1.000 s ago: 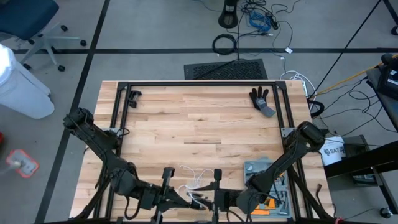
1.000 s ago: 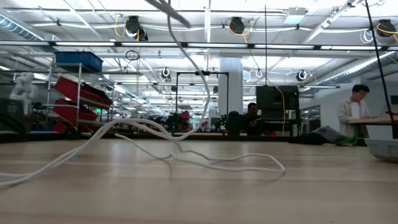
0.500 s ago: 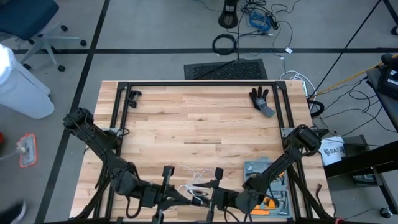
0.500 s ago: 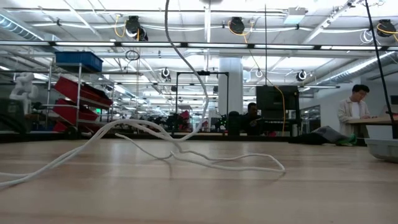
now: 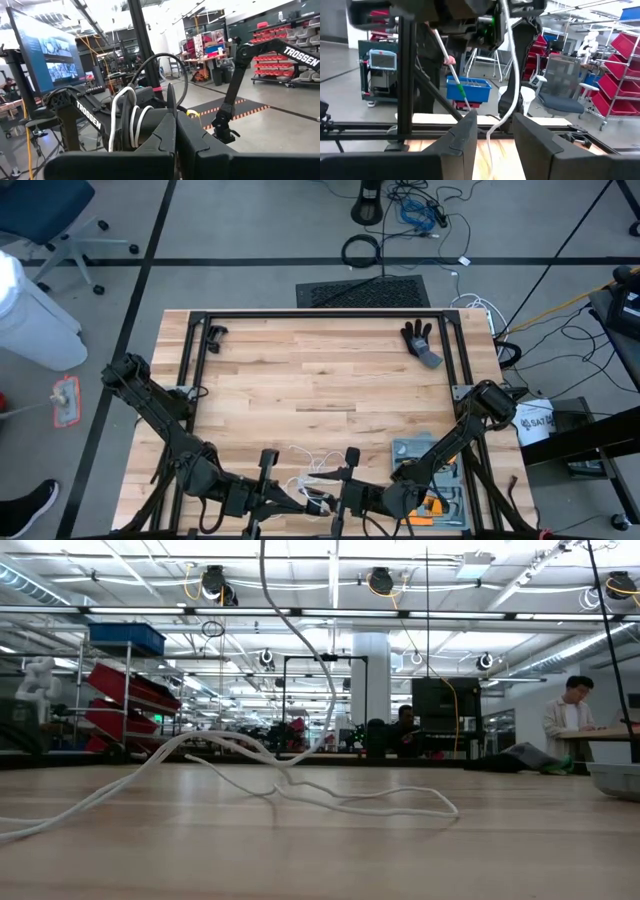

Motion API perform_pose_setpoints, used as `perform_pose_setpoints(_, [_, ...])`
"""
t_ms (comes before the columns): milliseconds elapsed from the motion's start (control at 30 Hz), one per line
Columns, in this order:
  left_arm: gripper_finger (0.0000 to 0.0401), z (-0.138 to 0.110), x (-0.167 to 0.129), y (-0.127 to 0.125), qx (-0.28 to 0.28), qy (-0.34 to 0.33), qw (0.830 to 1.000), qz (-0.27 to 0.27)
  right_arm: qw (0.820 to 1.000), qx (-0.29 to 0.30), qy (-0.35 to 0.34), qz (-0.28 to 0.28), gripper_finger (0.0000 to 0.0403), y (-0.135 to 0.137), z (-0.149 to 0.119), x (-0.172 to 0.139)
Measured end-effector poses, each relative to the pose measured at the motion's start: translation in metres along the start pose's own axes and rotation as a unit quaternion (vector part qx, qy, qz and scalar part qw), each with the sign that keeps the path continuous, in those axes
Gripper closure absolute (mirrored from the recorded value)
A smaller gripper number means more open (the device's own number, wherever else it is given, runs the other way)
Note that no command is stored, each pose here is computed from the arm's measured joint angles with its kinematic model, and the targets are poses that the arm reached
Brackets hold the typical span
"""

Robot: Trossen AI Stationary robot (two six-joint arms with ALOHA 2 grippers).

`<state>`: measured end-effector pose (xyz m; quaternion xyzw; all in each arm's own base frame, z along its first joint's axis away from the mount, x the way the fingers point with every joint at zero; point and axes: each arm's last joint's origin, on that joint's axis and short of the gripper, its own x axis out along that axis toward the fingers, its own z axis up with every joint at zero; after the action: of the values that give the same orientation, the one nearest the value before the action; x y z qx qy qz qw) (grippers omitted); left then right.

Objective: Coil cords
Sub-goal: Coil the white cable wire onto the spool

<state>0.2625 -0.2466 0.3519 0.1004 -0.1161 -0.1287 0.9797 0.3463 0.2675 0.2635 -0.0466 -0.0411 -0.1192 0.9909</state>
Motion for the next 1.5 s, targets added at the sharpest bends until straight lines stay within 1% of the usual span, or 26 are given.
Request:
perform_pose_setpoints(100, [0.0399, 0.0, 0.0, 0.0, 0.0, 0.0, 1.0, -0.001, 1.0, -0.007, 0.001, 0.001, 0.0316, 0.0, -0.001, 0.0])
perform_pose_setpoints(267, [0.0399, 0.0, 0.0, -0.001, -0.001, 0.0, 1.0, -0.001, 1.0, -0.009, -0.001, 0.002, 0.0388, 0.0, 0.0, 0.0])
perform_pose_setpoints(300, [0.0399, 0.0, 0.0, -0.001, -0.001, -0.001, 1.0, -0.002, 1.0, -0.011, -0.001, 0.002, 0.0395, 0.0, 0.0, 0.0])
perform_pose_setpoints(500, [0.0399, 0.0, 0.0, 0.0, -0.001, 0.0, 1.0, -0.001, 1.0, -0.008, -0.001, 0.006, 0.0401, 0.0, 0.0, 0.0])
perform_pose_setpoints(700, [0.0399, 0.0, 0.0, 0.001, 0.0, 0.0, 1.0, 0.001, 0.998, -0.002, -0.01, 0.064, 0.0402, 0.0, -0.001, 0.005])
perform_pose_setpoints(800, [0.0399, 0.0, 0.0, 0.002, 0.001, 0.001, 1.0, 0.012, 0.996, 0.004, -0.006, 0.09, 0.0403, -0.001, -0.004, 0.008])
perform_pose_setpoints(1000, [0.0399, 0.004, 0.0, 0.003, 0.006, -0.018, 0.999, 0.026, 0.993, 0.016, 0.017, 0.116, 0.0403, -0.003, -0.01, 0.014])
perform_pose_setpoints(1133, [0.0399, 0.006, 0.0, 0.003, 0.018, -0.022, 0.999, 0.03, 0.993, 0.011, 0.027, 0.118, 0.0403, -0.003, -0.013, 0.014])
perform_pose_setpoints(1300, [0.0399, 0.006, 0.0, 0.004, 0.023, -0.016, 0.998, 0.05, 0.993, 0.009, 0.029, 0.114, 0.0403, -0.002, -0.013, 0.013])
perform_pose_setpoints(1367, [0.0399, 0.006, 0.0, 0.004, 0.024, -0.014, 0.998, 0.05, 0.995, 0.002, 0.03, 0.093, 0.0403, -0.001, -0.012, 0.009])
perform_pose_setpoints(1433, [0.0399, 0.006, -0.001, 0.003, 0.024, -0.015, 0.998, 0.048, 0.998, -0.012, 0.03, 0.055, 0.0403, 0.001, -0.009, 0.003])
perform_pose_setpoints(1500, [0.0399, 0.007, -0.002, 0.001, 0.03, -0.016, 0.998, 0.046, 0.998, -0.044, 0.027, 0.03, 0.0402, 0.004, -0.002, -0.007])
